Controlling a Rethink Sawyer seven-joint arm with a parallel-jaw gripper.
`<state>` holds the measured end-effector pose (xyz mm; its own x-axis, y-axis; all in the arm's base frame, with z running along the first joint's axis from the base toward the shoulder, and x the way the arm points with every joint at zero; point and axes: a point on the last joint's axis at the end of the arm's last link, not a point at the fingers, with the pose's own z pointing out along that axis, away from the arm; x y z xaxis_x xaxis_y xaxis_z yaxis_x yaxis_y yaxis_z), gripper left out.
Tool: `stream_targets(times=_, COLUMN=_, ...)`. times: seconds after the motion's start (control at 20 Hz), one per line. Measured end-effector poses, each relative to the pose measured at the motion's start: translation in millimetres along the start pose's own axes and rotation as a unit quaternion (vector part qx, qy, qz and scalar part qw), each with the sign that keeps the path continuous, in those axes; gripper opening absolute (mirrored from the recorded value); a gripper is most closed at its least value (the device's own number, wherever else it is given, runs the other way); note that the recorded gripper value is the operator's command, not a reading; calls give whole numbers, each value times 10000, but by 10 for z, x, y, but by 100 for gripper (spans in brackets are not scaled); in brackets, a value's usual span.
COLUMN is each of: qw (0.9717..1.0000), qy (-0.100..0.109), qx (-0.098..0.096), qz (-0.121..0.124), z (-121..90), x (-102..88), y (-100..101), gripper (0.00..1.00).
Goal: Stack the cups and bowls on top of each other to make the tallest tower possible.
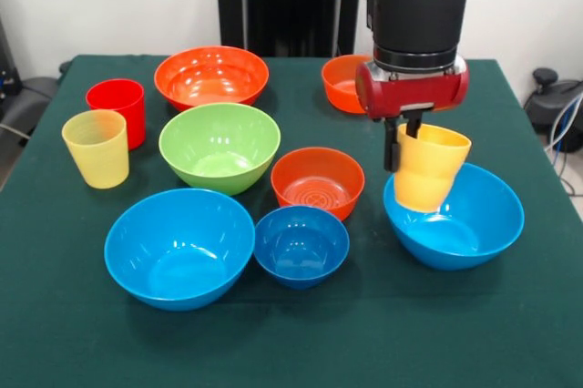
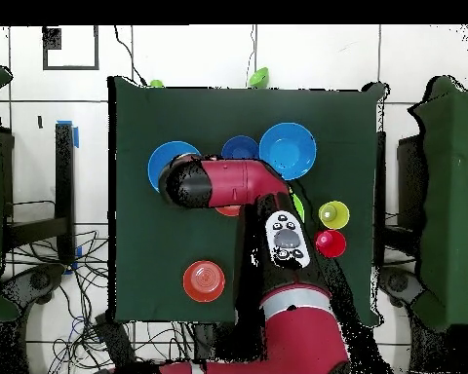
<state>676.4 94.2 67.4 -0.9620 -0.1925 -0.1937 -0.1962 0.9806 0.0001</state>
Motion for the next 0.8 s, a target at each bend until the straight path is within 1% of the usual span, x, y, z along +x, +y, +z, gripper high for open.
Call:
stream_targets(times=0.15, qw=10000, qy=56, qx=-49, qz=-5, z=50, x=66, y=43, gripper=0)
stream_targets(times=0.45, qw=9999, qy=67, qx=-134, qz=-32, z=97, x=188, y=148, gripper=0)
stream_targets(times=0.8, qw=9996, qy=211, qx=-202, qz=-39, z=143, x=339, y=207, gripper=0)
